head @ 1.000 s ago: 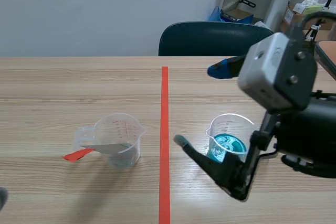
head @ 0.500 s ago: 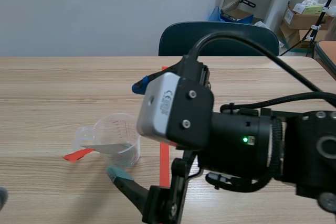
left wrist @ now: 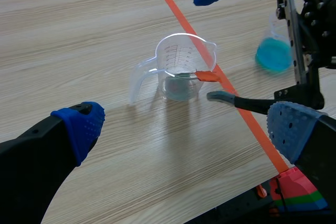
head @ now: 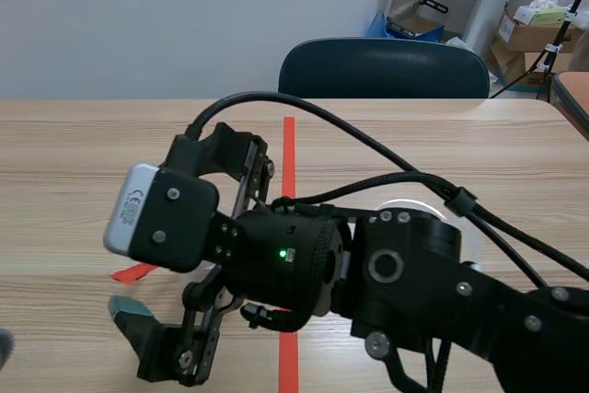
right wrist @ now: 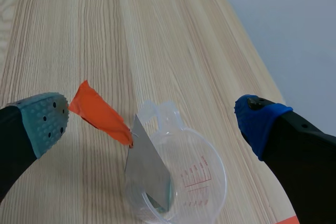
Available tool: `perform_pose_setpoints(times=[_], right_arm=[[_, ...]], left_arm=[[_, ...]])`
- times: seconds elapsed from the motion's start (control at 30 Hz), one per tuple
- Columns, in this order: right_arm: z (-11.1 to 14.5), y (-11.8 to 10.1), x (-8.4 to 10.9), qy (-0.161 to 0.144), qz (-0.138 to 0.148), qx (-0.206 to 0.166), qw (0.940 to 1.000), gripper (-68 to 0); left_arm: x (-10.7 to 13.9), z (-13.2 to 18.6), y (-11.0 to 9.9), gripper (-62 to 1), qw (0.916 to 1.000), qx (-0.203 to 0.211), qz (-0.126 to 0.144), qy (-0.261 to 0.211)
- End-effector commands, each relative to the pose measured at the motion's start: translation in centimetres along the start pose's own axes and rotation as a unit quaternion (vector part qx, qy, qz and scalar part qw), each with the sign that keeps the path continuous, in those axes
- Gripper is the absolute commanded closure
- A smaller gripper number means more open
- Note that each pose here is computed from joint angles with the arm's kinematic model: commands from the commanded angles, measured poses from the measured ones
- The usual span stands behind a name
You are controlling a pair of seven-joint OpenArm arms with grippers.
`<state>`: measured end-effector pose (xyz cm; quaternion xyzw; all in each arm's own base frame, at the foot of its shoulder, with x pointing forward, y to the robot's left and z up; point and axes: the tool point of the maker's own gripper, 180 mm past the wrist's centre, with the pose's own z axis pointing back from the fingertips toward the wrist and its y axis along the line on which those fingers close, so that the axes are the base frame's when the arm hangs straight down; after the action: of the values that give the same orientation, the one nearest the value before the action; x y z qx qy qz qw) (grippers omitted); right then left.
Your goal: Do the redox reaction experiment
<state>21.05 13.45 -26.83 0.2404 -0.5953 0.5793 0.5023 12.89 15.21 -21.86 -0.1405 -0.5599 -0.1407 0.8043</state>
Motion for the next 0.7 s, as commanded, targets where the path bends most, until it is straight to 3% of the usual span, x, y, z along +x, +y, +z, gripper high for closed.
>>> perform_pose_setpoints(times=[0.0, 0.3, 0.67], right_arm=[[-0.2, -0.9, 0.5, -0.008, 0.007, -0.009, 0.9999, -67.9], [-0.5, -2.0, 0.1, 0.000, 0.017, -0.045, 0.9989, -66.8], [-0.4, -2.8, -0.3, 0.012, 0.019, -0.067, 0.9975, -34.2]], left_arm=[[0.7, -0.1, -0.3, -62.3, 0.9999, -0.006, 0.002, -0.013], [0.7, -0.1, -0.3, -62.3, 0.9999, -0.006, 0.002, -0.013], [0.7, -0.1, -0.3, -62.3, 0.9999, -0.006, 0.002, -0.013]])
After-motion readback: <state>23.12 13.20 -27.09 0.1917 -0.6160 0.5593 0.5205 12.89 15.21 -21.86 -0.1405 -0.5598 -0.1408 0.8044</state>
